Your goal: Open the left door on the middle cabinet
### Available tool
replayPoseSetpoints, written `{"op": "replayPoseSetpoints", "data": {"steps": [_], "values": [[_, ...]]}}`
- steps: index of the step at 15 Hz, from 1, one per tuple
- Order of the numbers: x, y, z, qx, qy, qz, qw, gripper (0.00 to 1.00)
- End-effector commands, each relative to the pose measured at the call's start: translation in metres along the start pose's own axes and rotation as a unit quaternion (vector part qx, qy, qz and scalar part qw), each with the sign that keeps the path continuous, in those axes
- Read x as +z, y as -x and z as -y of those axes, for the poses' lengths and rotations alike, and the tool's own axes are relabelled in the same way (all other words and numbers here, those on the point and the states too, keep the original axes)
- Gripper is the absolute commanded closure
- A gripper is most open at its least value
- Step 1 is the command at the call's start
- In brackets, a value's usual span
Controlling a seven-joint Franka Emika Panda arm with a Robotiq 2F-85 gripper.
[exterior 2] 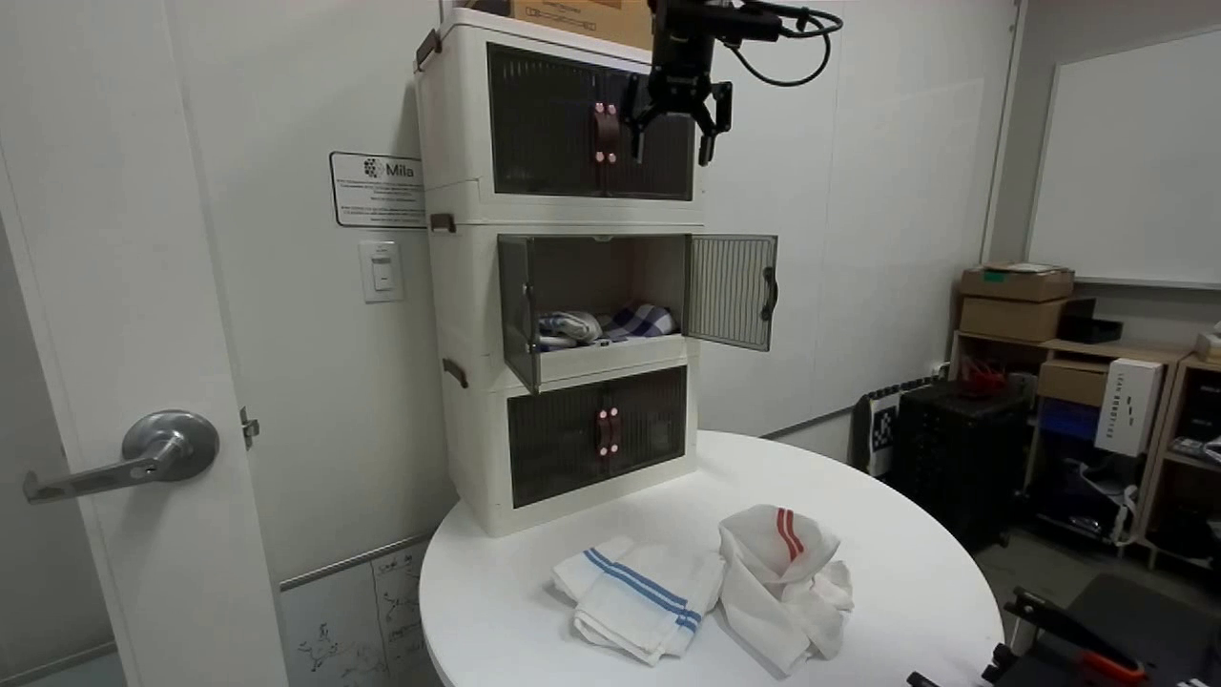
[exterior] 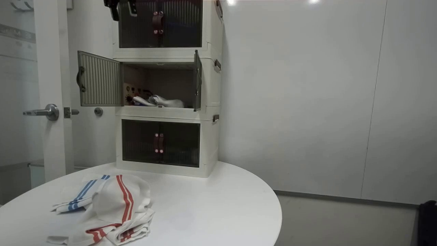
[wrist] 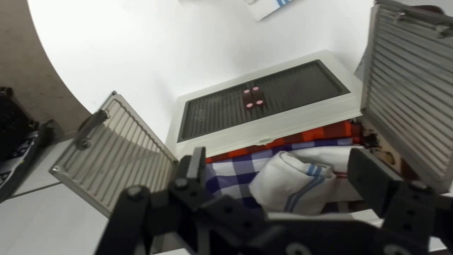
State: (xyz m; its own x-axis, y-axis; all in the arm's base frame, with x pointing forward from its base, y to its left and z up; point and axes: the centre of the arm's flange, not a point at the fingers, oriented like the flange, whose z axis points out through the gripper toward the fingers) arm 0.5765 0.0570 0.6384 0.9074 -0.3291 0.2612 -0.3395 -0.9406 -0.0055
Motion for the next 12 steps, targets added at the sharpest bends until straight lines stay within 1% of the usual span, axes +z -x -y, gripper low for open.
{"op": "replayPoseSetpoints", "data": {"steps": [1, 3, 6, 8, 12], "values": [[0.024, 0.019, -0.049, 0.003, 0.027, 0.016, 0.9995, 0.00], [0.046, 0.031, -0.063, 0.002, 0.034, 0.030, 0.9990, 0.00], [0.079, 0.057, -0.063, -0.003, 0.044, 0.032, 0.9985, 0.00], [0.096, 0.074, -0.059, -0.025, 0.042, 0.023, 0.9986, 0.00], [0.120, 0.095, -0.053, -0.053, 0.018, 0.007, 0.9984, 0.00]]}}
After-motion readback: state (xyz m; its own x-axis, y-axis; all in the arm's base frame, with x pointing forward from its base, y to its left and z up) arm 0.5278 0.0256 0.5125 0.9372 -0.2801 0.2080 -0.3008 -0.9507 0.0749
